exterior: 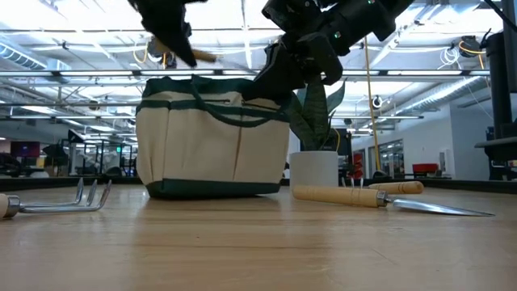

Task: Pick & Place Garden tools in Gardening bag
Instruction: Put the top brown trowel into the white gardening bag

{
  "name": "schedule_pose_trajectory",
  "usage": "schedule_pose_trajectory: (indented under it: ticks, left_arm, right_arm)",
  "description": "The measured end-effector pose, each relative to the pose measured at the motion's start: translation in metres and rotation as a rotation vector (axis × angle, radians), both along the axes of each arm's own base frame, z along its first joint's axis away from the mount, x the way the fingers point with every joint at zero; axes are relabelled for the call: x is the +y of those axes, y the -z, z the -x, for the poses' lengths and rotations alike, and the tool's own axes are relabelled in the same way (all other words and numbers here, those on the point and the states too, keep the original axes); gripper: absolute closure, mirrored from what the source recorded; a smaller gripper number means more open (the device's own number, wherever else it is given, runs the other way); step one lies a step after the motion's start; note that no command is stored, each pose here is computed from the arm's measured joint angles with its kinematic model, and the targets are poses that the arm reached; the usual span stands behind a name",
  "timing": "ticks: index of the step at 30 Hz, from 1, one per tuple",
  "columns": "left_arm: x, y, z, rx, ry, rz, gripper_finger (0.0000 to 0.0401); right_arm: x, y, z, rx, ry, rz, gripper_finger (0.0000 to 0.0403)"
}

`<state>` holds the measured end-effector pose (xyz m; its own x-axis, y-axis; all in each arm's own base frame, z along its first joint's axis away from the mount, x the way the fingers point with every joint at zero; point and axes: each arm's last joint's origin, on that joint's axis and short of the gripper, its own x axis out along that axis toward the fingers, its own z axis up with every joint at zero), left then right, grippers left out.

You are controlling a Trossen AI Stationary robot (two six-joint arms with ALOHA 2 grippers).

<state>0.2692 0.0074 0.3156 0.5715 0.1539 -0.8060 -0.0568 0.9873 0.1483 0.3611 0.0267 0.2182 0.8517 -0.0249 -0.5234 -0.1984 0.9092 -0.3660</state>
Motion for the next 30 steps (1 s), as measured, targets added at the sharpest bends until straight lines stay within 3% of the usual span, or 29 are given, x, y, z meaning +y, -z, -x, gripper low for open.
schedule_pose_trajectory:
  ticks: [10, 15, 19, 24, 30]
  left_arm:
    - [-0.024, 0.001, 0.010, 0.111, 0.074, 0.083, 0.0326]
    - [-0.024, 0.007, 0.007, 0.157, 0.074, 0.068, 0.0325]
    - [-0.023, 0.017, -0.008, 0.273, 0.104, 0.009, 0.0325]
    - [-0.020, 0.015, -0.036, 0.463, 0.101, -0.143, 0.0325]
    - [-0.025, 0.015, -0.073, 0.520, 0.195, -0.183, 0.0325]
  right_arm:
    - [0.000, 0.000, 0.000, 0.000, 0.007, 0.001, 0.0403]
    - [0.000, 0.000, 0.000, 0.001, -0.010, 0.028, 0.0403]
    - [0.000, 0.000, 0.000, 0.000, -0.006, 0.022, 0.0403]
    - [0.000, 0.000, 0.000, 0.000, -0.005, 0.021, 0.0403]
    - [0.000, 0.000, 0.000, 0.001, -0.006, 0.019, 0.0403]
